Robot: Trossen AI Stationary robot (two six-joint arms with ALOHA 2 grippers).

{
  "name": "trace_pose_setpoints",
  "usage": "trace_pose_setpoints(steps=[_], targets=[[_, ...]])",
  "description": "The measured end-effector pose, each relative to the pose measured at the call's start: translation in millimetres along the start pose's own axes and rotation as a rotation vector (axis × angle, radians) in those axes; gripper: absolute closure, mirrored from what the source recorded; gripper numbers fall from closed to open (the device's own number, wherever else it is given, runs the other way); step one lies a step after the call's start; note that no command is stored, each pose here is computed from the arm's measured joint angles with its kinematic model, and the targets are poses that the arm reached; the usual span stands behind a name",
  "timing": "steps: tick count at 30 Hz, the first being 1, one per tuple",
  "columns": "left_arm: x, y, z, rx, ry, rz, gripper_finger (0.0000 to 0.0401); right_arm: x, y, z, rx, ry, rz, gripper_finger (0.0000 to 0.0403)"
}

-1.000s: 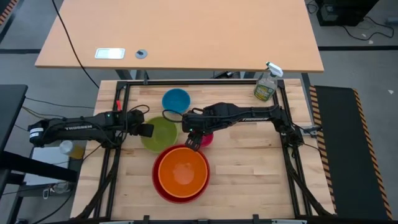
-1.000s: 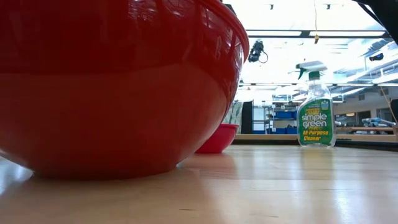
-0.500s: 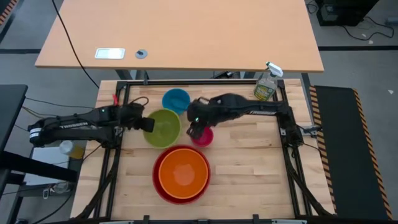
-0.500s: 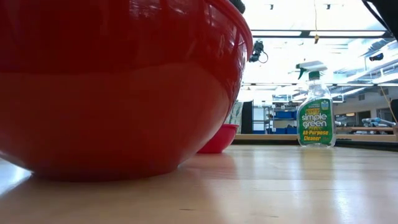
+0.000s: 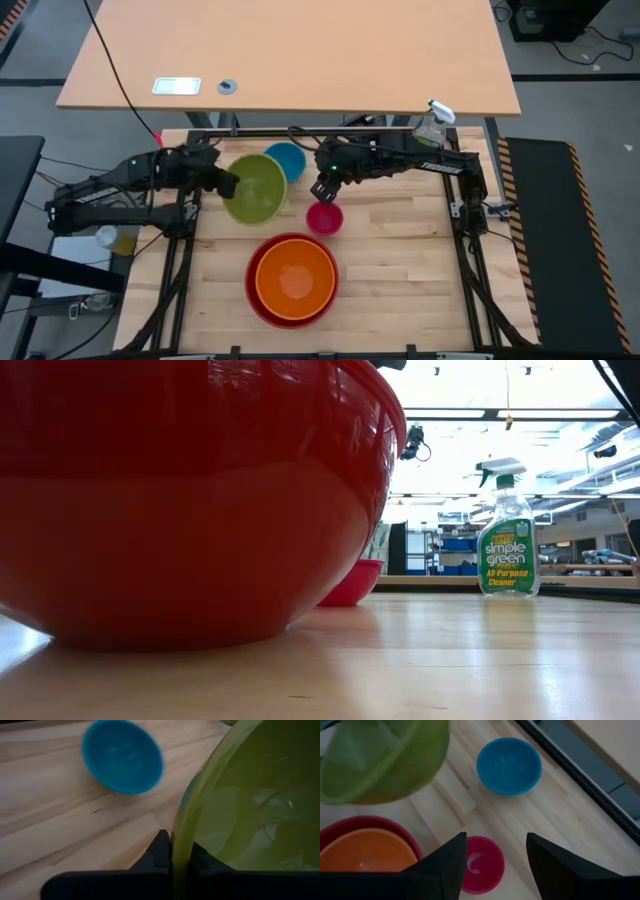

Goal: Nest bowls inside each other
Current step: Stack the green bowl on the orange bowl

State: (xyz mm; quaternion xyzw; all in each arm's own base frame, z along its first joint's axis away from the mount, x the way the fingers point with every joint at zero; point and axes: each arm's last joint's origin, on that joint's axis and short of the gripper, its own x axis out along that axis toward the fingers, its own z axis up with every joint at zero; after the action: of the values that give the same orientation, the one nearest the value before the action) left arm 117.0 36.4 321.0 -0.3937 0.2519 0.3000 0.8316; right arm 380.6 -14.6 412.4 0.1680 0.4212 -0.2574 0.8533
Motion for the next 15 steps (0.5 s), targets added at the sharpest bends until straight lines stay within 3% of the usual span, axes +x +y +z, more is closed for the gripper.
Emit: trace_pose_setpoints(steps=[8, 15], targets=[[-6.0, -12.0, -7.5, 0.03, 0.183, -0.194, 0.0392, -7.8, -19.4, 1.8, -0.04, 0.017, -0.064, 0.0193], [2.3, -35.9, -23.6, 0.056, 0.33, -0.288, 0.0392, -15.8, -38.3, 7.2, -0.088, 0.001, -0.111, 0.0193]])
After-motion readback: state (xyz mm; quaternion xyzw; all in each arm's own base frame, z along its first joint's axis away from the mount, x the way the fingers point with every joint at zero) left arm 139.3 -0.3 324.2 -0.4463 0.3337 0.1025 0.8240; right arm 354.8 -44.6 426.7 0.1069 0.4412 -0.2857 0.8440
